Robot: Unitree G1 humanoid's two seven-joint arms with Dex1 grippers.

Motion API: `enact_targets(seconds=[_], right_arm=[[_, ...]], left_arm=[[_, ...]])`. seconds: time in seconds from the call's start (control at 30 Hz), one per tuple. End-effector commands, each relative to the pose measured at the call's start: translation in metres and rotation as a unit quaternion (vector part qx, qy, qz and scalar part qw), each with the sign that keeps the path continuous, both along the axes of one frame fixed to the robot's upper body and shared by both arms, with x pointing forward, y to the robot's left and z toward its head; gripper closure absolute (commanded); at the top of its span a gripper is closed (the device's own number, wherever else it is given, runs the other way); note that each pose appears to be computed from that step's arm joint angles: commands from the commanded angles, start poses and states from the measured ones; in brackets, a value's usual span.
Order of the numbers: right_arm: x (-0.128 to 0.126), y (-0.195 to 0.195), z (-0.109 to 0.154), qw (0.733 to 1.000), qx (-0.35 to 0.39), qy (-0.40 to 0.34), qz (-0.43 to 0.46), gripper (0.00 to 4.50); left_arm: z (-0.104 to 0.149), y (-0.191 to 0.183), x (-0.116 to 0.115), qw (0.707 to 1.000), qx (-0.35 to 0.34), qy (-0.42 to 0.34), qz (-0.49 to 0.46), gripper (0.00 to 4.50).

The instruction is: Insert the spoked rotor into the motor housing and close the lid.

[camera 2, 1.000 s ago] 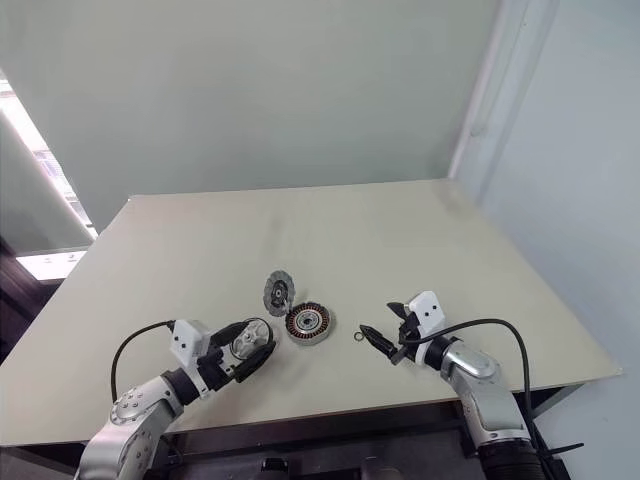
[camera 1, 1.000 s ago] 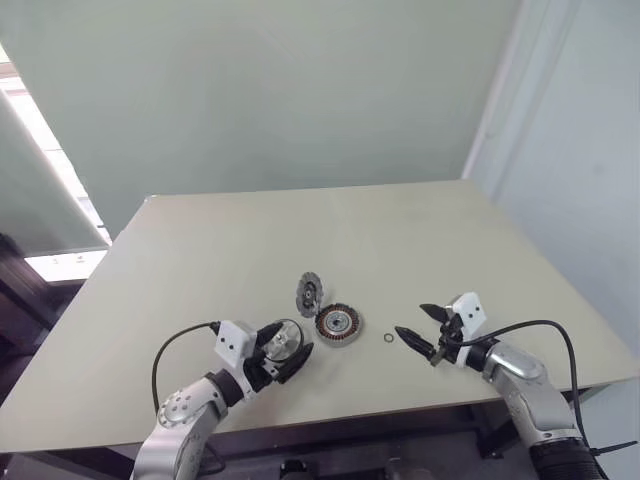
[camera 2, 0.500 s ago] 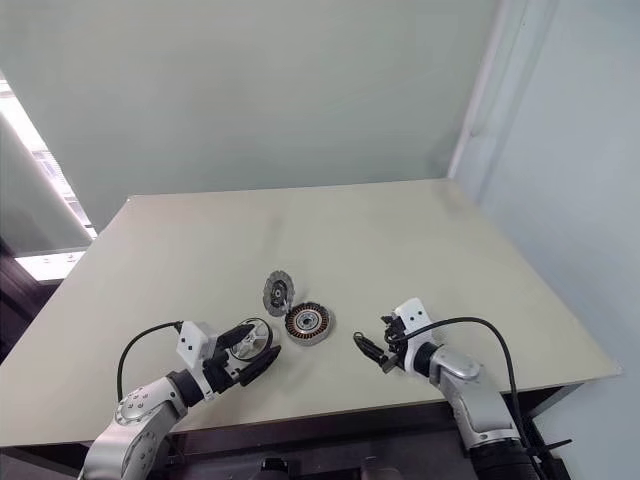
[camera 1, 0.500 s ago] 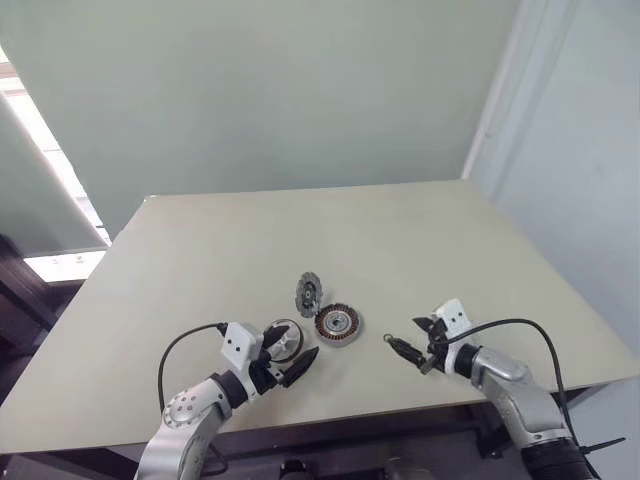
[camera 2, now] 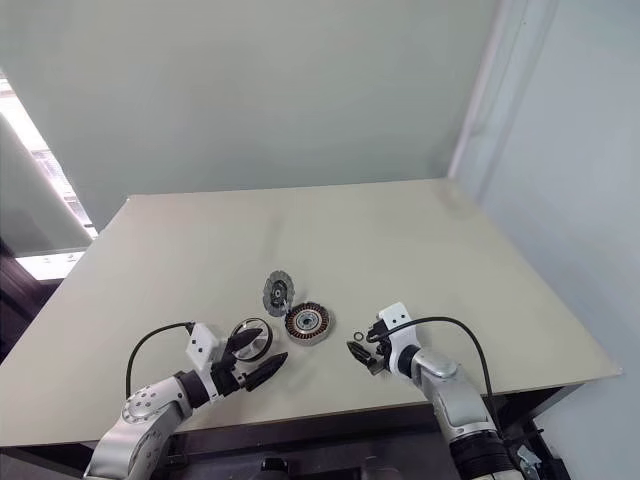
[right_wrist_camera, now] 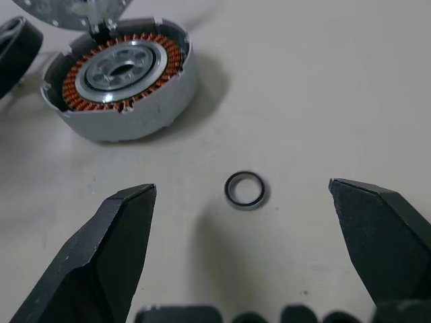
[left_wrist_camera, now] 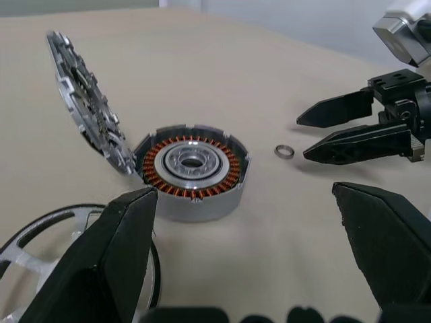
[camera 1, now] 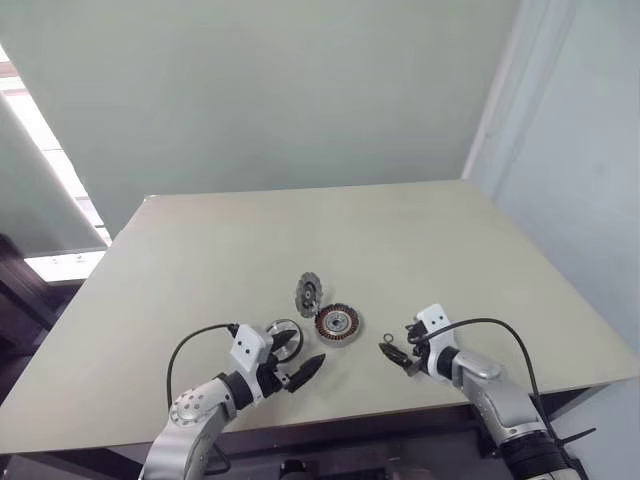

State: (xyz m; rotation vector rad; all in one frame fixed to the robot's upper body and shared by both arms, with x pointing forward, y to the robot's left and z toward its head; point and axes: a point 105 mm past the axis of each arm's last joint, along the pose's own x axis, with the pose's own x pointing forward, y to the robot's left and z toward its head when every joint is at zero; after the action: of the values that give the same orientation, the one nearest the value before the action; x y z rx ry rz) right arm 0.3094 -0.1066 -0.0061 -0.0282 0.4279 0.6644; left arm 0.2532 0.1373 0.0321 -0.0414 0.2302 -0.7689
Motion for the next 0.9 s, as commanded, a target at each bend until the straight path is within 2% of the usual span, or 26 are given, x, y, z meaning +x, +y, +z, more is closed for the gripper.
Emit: enact_targets(seconds=[0.03,0.47,0.9], right_arm=[[0.011,0.003,0.01,1.0,-0.001,-0.029,-0.002,0.0],[0.012,0.009,-0.001,1.0,0.001,-0.019,-0.005,0.0],[0.013,0.013,-0.001,1.0,0.004,-0.024,-0.007,0.0]], left_arm=[[0.006,-0.006,0.0,1.0,0.011,-0.02,-0.022,0.05],[-0.004,-0.014,-0.013,0.997,0.034,0.005,-0.072,0.05],[-0.007,-0.017,-0.012,0.996,0.037,0.007,-0.081,0.05]])
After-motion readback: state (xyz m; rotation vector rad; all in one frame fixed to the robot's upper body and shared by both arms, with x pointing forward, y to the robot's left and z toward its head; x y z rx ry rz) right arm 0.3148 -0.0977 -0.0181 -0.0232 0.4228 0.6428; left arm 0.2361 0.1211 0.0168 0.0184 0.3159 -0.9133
